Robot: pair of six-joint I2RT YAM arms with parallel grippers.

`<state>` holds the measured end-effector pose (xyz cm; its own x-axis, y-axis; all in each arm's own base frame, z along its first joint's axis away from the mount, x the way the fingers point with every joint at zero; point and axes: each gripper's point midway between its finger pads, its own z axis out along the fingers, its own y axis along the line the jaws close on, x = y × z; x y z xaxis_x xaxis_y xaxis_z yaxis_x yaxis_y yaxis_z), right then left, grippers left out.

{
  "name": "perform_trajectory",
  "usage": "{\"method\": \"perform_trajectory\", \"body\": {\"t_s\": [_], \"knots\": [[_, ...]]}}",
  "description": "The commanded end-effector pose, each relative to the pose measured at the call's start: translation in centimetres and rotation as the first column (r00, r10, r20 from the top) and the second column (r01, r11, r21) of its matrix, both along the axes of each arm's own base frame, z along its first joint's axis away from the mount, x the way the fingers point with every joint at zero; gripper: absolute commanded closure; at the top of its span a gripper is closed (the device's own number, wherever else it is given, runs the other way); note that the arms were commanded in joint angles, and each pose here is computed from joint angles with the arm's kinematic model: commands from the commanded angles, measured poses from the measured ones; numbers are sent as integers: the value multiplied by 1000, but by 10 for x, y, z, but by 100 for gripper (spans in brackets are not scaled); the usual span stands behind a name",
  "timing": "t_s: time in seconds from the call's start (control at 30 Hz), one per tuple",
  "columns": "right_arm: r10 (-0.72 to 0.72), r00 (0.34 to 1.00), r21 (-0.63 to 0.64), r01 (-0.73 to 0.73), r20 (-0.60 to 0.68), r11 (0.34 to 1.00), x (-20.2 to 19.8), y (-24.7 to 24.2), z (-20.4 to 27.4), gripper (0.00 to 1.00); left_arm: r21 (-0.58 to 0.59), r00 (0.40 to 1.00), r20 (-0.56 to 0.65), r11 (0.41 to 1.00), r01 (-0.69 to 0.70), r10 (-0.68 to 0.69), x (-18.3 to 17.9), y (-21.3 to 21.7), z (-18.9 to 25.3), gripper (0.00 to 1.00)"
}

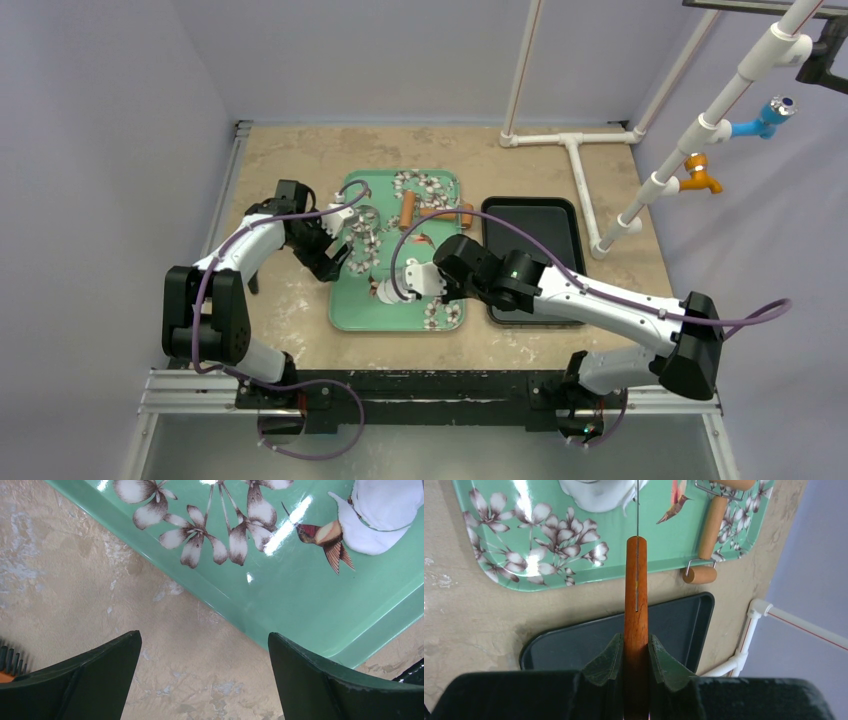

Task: Roll out the dumpling wrappers from the dough
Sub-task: Remove the dumpling wrapper from the work surface.

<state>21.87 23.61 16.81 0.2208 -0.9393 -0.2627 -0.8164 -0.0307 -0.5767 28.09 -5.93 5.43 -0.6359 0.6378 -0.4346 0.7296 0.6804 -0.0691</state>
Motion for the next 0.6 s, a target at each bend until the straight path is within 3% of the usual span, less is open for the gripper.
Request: {"method": "perform_trajectory", "body": {"t_s": [0.0,0.4,0.57], "knots": [[-69,997,-48,71,24,996,-2,-27,7,100,-30,999,42,1000,-2,3,10,-3,12,0],[-104,994,-68,106,26,992,-9,-47,12,100,-28,999,49,1000,-1,3,10,-3,13,0],[-108,993,40,106,56,994,-3,-31,32,100,-29,999,49,1000,-2,3,10,-3,14,0]]}}
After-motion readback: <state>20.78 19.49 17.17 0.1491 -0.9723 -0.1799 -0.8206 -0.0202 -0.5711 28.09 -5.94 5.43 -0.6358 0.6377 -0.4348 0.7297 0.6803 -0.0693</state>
